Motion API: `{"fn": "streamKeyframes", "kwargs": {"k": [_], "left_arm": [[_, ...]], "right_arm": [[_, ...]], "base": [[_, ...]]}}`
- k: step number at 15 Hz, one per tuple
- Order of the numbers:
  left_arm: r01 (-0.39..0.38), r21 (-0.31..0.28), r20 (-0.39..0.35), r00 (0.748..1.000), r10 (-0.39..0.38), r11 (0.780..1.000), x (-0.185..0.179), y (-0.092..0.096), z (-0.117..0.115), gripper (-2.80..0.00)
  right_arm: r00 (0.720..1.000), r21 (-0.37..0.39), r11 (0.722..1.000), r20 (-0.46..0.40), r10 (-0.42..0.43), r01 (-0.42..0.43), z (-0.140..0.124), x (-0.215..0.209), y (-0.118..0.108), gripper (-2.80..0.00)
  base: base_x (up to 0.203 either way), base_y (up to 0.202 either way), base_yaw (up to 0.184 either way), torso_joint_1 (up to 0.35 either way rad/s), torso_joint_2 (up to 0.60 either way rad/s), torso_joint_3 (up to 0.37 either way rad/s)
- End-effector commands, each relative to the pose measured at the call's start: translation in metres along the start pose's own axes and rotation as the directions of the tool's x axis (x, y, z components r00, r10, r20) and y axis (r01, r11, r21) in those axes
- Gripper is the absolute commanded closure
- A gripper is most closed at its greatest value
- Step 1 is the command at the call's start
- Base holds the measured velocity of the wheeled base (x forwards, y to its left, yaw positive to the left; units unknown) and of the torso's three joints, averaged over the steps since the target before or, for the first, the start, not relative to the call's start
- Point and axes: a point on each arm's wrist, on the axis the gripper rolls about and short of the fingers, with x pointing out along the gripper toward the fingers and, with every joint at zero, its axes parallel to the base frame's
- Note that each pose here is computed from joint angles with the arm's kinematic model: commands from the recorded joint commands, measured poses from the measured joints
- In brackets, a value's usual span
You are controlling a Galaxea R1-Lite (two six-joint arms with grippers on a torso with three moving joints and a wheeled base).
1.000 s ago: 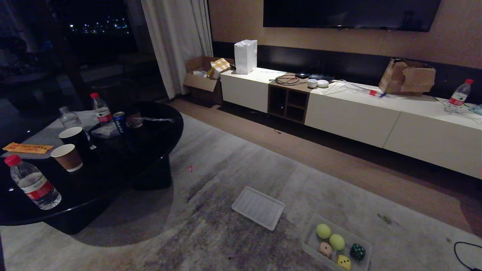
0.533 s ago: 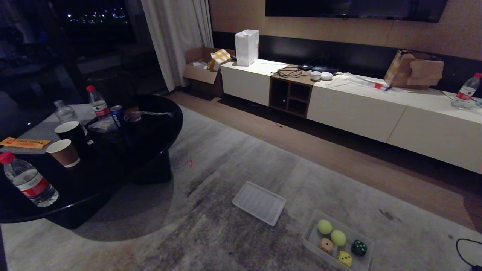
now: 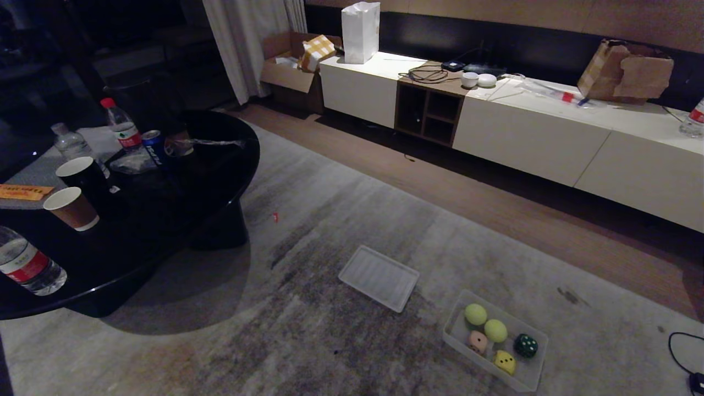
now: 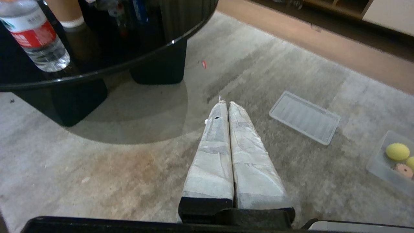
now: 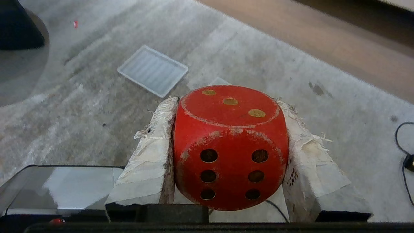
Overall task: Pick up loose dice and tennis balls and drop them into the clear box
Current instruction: Put the toys in the box
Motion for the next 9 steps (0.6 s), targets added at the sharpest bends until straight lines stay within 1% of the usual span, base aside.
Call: {"fn": "streamKeyframes", "kwargs": {"k": [1, 9], "left_arm": [[0.000, -0.001, -0.003, 1.000, 0.000, 1.000, 0.0002, 0.0000, -0.0004, 0.00], [0.000, -0.002, -0.003, 1.000, 0.000, 1.000, 0.0002, 0.0000, -0.0004, 0.00]], "right_arm": [[1.000, 0.000, 1.000, -0.003, 0.001, -0.001, -0.0001, 0.0001, 0.0000, 0.00], [1.000, 0.001, 1.000, -0.003, 0.001, -0.001, -0.0001, 0.0001, 0.0000, 0.00]], "base": [[0.000, 0.000, 0.000, 0.002, 0.00, -0.194], [0.000, 0.000, 0.000, 0.003, 0.00, -0.198]]}}
